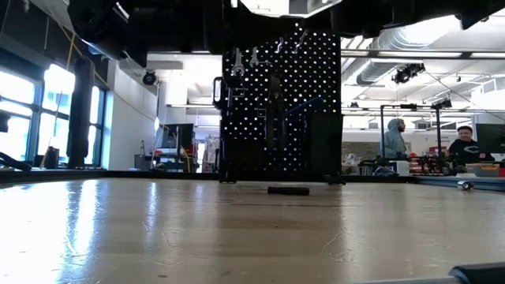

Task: Hang tools onto peg board
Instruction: Hang the binder clip on the pegboard

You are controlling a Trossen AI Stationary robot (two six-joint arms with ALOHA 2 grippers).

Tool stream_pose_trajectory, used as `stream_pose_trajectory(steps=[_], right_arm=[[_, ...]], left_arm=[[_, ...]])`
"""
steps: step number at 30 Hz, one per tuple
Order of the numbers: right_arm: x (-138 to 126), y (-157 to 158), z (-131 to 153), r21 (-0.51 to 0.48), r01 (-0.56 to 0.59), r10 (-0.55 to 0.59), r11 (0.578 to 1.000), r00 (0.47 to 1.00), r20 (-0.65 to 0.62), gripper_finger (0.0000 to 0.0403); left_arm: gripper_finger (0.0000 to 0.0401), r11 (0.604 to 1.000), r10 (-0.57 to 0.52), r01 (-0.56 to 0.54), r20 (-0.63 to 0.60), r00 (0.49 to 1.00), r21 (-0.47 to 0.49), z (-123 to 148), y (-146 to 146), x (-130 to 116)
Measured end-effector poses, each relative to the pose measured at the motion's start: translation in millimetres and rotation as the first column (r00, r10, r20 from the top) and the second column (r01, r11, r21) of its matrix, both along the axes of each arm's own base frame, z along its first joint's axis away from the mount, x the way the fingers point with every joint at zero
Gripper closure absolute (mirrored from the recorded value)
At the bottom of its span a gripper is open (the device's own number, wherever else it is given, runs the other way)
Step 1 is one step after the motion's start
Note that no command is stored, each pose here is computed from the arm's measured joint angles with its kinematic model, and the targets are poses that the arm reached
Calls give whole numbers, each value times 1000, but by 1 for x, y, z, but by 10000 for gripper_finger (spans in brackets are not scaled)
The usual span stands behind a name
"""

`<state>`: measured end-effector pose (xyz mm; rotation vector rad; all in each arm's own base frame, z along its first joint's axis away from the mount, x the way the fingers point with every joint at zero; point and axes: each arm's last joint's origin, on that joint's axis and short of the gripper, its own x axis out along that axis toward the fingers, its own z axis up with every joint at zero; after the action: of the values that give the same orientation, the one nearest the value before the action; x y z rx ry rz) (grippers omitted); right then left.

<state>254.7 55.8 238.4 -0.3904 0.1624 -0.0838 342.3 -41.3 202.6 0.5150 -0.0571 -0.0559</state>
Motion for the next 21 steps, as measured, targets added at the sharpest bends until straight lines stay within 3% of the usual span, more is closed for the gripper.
stream_pose_trajectory(steps=[6, 10, 17, 21], right_arm=[[-12, 10, 14, -64, 167, -170, 984, 984, -49, 347], [-12, 19, 34, -110, 190, -203, 976, 970, -130, 342], [28, 33, 50, -224, 197, -269, 954, 893, -360, 339], [52, 39, 55, -340, 239, -371, 910, 834, -408, 336]], left_arm=[[401, 997, 28, -23, -56, 998, 80, 7, 1, -6], [401, 987, 101, -90, -79, 992, 131, 18, 5, -13], [401, 937, 275, -220, -185, 943, 273, 33, 10, -6], [401, 912, 342, -273, -204, 917, 305, 40, 12, -3]])
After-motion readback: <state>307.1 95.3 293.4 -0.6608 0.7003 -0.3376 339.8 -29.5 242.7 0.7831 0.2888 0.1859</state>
